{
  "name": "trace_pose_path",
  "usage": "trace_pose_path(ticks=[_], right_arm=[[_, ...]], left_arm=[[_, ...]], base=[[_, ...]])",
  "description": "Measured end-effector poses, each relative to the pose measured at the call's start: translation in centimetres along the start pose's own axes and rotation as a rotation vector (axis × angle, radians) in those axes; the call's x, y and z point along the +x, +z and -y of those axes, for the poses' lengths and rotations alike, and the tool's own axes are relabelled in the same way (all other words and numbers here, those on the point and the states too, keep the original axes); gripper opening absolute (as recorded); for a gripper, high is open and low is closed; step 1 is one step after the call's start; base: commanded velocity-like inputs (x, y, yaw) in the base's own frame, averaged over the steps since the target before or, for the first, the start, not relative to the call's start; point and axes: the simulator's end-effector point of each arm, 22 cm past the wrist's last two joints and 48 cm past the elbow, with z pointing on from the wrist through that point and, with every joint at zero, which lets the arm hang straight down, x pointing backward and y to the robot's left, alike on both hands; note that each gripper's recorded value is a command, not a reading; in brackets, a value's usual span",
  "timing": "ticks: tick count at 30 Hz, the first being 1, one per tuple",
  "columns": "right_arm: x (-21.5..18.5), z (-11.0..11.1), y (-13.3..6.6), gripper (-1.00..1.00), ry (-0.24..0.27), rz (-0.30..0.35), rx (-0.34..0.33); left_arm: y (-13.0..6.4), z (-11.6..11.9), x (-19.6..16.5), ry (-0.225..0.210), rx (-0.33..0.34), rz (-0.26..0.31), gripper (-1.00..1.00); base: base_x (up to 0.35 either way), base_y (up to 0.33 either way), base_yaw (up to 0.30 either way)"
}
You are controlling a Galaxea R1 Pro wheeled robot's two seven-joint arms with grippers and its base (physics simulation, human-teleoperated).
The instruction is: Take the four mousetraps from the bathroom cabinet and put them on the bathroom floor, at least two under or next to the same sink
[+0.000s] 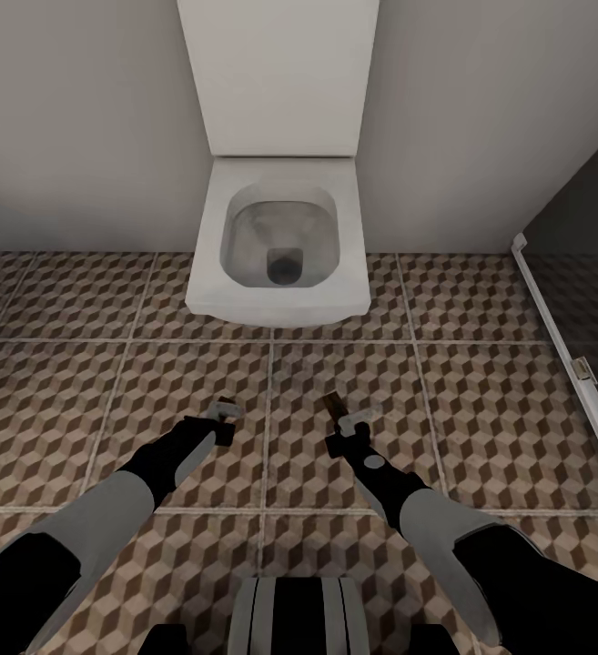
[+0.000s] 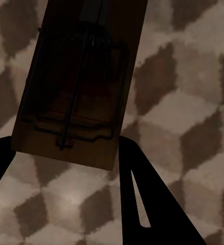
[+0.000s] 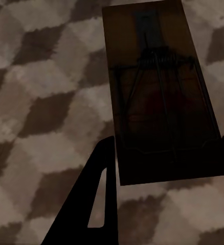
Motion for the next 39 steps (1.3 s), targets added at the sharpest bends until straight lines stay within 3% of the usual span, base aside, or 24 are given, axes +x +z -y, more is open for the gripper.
trace_pose_path(ticks=[15, 39], right_arm=[[-0.03, -0.01, 0.0, -1.0, -0.001, 0.001, -0.001], [-0.44, 0.03, -0.01, -1.0, -0.001, 0.02, 0.0]], left_arm=[[0.0, -0.01, -0.01, 0.0, 0.001, 0.0, -1.0], [0.02, -0.03, 0.08, 0.0, 0.0, -0.002, -1.0]], base=[[0.01, 0.0, 0.0], [0.102, 0.0, 0.0]])
